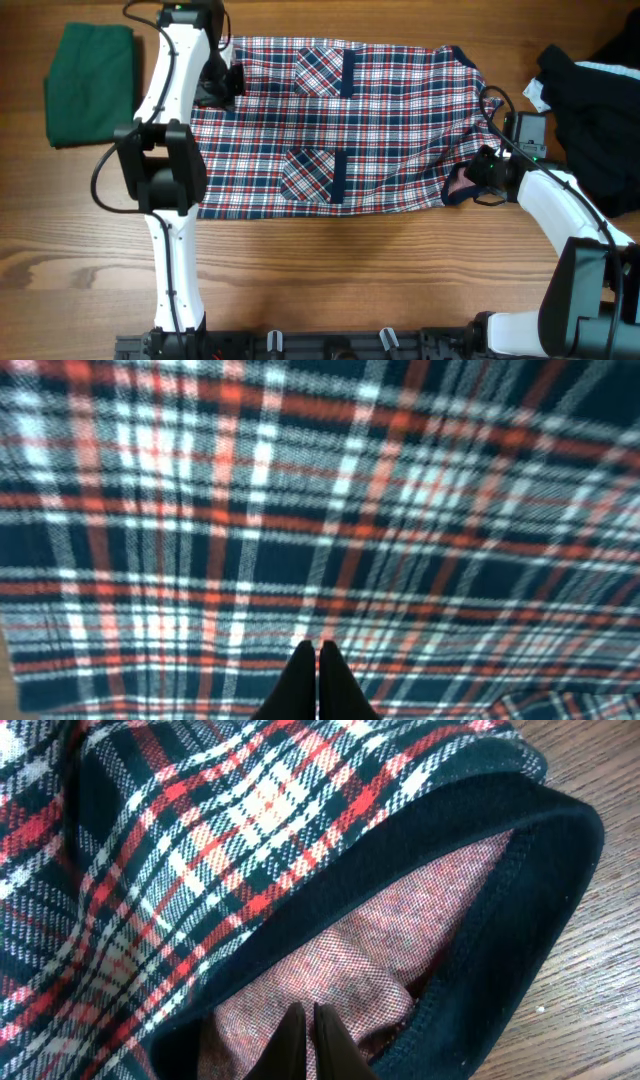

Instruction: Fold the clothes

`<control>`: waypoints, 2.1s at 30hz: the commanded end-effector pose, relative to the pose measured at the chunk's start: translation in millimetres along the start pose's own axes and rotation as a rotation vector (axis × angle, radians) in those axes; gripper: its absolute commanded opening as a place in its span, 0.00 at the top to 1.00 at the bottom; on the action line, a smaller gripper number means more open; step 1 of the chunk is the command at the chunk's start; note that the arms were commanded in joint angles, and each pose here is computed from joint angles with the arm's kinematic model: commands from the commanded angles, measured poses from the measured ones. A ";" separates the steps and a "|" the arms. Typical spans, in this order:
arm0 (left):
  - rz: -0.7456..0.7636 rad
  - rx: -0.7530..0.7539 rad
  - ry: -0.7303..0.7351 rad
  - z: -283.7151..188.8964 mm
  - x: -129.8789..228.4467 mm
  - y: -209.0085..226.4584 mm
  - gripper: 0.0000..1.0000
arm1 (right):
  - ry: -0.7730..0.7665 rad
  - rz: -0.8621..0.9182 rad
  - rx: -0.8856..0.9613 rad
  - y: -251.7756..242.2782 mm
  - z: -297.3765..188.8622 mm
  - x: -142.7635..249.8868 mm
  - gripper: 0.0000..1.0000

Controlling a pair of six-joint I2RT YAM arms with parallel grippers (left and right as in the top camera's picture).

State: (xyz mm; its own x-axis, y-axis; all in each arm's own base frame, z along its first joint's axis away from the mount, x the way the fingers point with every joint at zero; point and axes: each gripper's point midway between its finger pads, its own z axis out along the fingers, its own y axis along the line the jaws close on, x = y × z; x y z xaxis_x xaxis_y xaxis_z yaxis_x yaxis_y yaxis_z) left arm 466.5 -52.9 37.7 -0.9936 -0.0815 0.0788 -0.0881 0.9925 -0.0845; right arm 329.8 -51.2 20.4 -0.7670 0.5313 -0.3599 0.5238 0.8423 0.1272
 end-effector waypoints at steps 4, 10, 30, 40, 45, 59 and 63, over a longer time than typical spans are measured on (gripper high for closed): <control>-0.017 0.014 0.012 2.4 1.7 -4.1 0.96 | 0.005 -0.018 -0.010 0.8 1.5 1.4 0.96; -0.022 0.008 0.048 18.9 3.7 -2.1 0.96 | 0.037 -0.016 0.004 -1.8 11.9 8.2 0.96; -0.027 -0.002 0.100 42.7 7.4 0.9 0.96 | 0.332 -0.024 0.141 -35.6 1.1 79.0 0.96; -0.026 -0.002 0.100 42.7 7.3 0.9 0.96 | 0.313 -0.094 0.029 -10.6 -13.1 57.3 0.96; -0.026 -0.001 0.096 44.4 5.9 0.8 0.96 | 0.200 -0.098 -0.129 30.4 -56.3 7.1 0.96; -0.035 -0.016 0.182 95.1 12.0 6.8 0.96 | -0.155 -0.175 -0.220 62.6 -103.2 -82.8 0.96; -0.036 -0.017 0.188 103.3 11.8 7.6 0.96 | -0.190 -0.185 -0.227 69.3 -86.7 -97.1 0.96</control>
State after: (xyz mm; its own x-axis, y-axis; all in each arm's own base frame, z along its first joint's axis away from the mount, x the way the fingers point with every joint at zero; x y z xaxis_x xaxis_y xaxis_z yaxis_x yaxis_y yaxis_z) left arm 457.7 -53.4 -4.2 -0.9800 -0.0892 0.1779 -0.1036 0.9919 -0.0735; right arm 395.8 -29.4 155.5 -0.7438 0.3832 -0.5476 0.2726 0.9220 0.2749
